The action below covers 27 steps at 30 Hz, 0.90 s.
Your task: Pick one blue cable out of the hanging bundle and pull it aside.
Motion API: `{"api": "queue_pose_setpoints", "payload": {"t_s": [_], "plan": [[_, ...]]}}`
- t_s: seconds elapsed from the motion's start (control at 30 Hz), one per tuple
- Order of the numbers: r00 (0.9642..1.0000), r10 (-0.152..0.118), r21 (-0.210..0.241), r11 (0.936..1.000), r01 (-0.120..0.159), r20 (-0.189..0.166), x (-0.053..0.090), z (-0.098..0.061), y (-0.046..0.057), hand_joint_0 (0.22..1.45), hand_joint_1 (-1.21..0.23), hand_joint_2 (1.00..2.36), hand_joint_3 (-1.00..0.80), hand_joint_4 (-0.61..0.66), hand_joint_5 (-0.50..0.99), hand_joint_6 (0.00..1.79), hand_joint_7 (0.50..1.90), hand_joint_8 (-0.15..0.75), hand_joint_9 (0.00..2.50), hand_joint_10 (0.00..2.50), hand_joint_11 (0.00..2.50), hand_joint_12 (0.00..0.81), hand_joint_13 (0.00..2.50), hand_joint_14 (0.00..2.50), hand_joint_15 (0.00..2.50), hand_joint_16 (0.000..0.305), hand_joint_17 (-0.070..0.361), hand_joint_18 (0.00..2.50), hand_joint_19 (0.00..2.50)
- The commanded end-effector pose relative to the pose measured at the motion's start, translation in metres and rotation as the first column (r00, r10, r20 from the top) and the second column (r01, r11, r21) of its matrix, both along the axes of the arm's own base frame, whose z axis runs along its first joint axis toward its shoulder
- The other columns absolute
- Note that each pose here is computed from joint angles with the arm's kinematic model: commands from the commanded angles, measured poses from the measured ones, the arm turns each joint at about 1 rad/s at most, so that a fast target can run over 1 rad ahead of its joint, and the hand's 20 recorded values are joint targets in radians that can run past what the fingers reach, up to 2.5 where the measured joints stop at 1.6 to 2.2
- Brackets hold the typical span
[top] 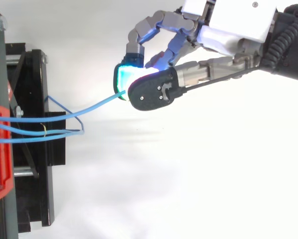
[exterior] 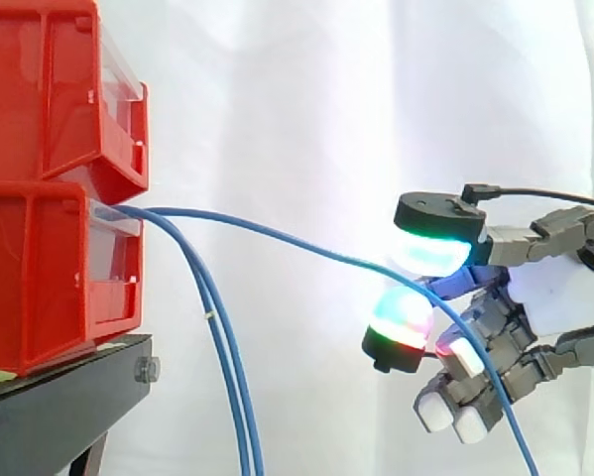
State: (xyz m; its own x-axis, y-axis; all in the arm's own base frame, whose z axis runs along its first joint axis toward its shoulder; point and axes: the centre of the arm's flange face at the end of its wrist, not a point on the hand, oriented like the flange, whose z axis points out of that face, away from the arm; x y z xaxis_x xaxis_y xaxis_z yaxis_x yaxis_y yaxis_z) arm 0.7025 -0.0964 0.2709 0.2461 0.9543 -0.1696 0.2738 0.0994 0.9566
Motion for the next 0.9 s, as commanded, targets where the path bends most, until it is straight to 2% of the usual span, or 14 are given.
{"api": "queue_pose_setpoints", "payload": {"t_s": [0.0,0.17,0.33,0.53,0.87], "plan": [[1.0,0.0,0.0,1.0,0.0,0.0,0.0001,-0.0003,0.0,0.48,-0.68,1.0,-0.5,0.06,-0.08,0.89,0.93,0.25,1.15,0.02,0.66,0.261,0.81,0.02,0.48,0.045,0.101,0.7,0.51],[1.0,-0.001,0.0,1.0,0.001,0.001,-0.0001,0.0008,-0.0002,0.5,-0.71,1.0,-0.48,0.06,-0.08,0.89,0.93,0.241,1.14,0.02,0.67,0.255,0.81,0.02,0.49,0.043,0.097,0.69,0.52],[1.0,0.0,0.0,1.0,0.0,0.0,0.0001,-0.0003,0.0,0.57,-0.74,1.01,-0.31,0.04,-0.08,0.9,0.97,0.224,1.14,0.02,0.68,0.231,0.8,0.02,0.49,0.039,0.088,0.68,0.53],[1.0,0.002,0.0,1.0,-0.002,0.001,0.0001,0.0008,0.0011,0.57,-0.77,1.02,-0.21,-0.04,-0.07,0.91,0.96,0.219,1.15,0.02,0.67,0.226,0.8,0.02,0.48,0.039,0.087,0.69,0.53],[1.0,0.002,0.0,1.0,-0.002,0.0,0.0003,-0.0003,0.0011,0.58,-0.83,1.01,-0.13,-0.08,-0.04,0.89,0.99,0.239,1.18,0.02,0.63,0.255,0.83,0.02,0.45,0.046,0.103,0.76,0.46]]}}
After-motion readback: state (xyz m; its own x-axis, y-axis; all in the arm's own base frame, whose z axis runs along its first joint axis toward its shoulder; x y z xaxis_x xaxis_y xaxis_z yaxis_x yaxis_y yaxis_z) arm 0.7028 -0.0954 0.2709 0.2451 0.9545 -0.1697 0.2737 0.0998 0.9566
